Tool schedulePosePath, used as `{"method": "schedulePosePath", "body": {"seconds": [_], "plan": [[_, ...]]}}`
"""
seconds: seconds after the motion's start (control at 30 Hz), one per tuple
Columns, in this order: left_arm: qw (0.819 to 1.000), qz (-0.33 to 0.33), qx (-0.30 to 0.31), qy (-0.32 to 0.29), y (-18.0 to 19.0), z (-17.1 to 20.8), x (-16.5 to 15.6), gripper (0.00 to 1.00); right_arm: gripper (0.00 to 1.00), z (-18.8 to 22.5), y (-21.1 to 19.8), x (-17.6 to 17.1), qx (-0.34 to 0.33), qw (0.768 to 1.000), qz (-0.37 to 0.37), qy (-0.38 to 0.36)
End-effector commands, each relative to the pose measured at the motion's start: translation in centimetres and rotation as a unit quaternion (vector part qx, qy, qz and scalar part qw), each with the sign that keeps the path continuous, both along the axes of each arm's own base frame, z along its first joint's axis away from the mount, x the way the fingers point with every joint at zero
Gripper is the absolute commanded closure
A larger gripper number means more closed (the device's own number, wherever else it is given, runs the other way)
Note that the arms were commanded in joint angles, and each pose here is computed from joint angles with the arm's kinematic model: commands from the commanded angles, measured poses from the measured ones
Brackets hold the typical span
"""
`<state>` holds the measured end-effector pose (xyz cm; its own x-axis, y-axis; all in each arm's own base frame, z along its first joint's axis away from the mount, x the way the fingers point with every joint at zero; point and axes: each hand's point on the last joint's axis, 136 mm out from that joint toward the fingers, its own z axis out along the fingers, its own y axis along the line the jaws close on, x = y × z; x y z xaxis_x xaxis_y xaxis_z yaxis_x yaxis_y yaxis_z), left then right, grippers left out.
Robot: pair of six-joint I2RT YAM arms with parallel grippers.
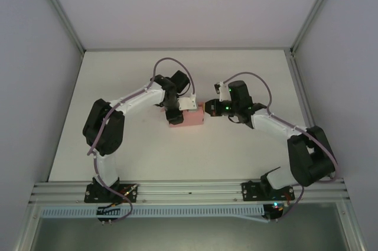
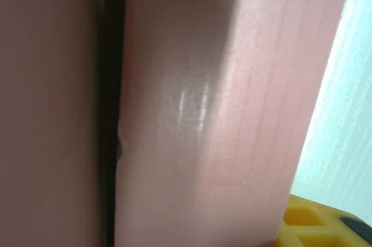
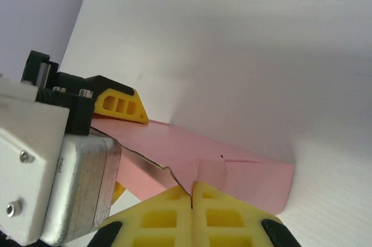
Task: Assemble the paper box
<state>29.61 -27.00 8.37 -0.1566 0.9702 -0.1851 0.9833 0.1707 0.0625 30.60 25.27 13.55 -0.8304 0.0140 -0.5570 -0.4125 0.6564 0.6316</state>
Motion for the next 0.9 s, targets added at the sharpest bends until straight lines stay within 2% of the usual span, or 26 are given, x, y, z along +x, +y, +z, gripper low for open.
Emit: {"method": "schedulePosePath", "body": {"seconds": [0.0, 0.07, 0.17, 0.23, 0.4, 0.57, 0.87], "plan": [[0.999, 0.016, -0.026, 0.01, -1.5, -0.6, 0.5, 0.52, 1.0, -3.6, -0.9, -1.6, -0.039, 0.999, -0.021, 0.024], [0.999, 0.016, -0.026, 0.01, -1.6, -0.6, 0.5, 0.53, 1.0, -3.9, -0.9, -1.6, -0.037, 0.998, -0.035, 0.043], [0.999, 0.016, -0.026, 0.009, -1.5, -0.6, 0.4, 0.54, 1.0, -1.9, -0.5, -0.6, -0.016, 0.998, -0.055, 0.036], [0.999, 0.014, -0.028, 0.007, -1.5, -0.5, 0.4, 0.57, 1.0, -1.1, -1.3, 0.2, -0.041, 0.996, -0.077, 0.023], [0.999, 0.009, -0.031, 0.004, -1.3, -0.5, 0.2, 0.57, 1.0, -1.4, -2.7, -0.4, -0.111, 0.992, -0.06, 0.016], [1.0, 0.003, -0.026, 0.005, -1.2, -0.6, 0.1, 0.58, 0.91, -0.9, -2.9, -0.6, -0.122, 0.991, -0.056, 0.004], [1.0, -0.018, -0.012, 0.005, -1.2, -0.8, -0.7, 0.6, 0.84, 2.4, -2.6, 1.0, -0.134, 0.989, -0.055, -0.029]]}}
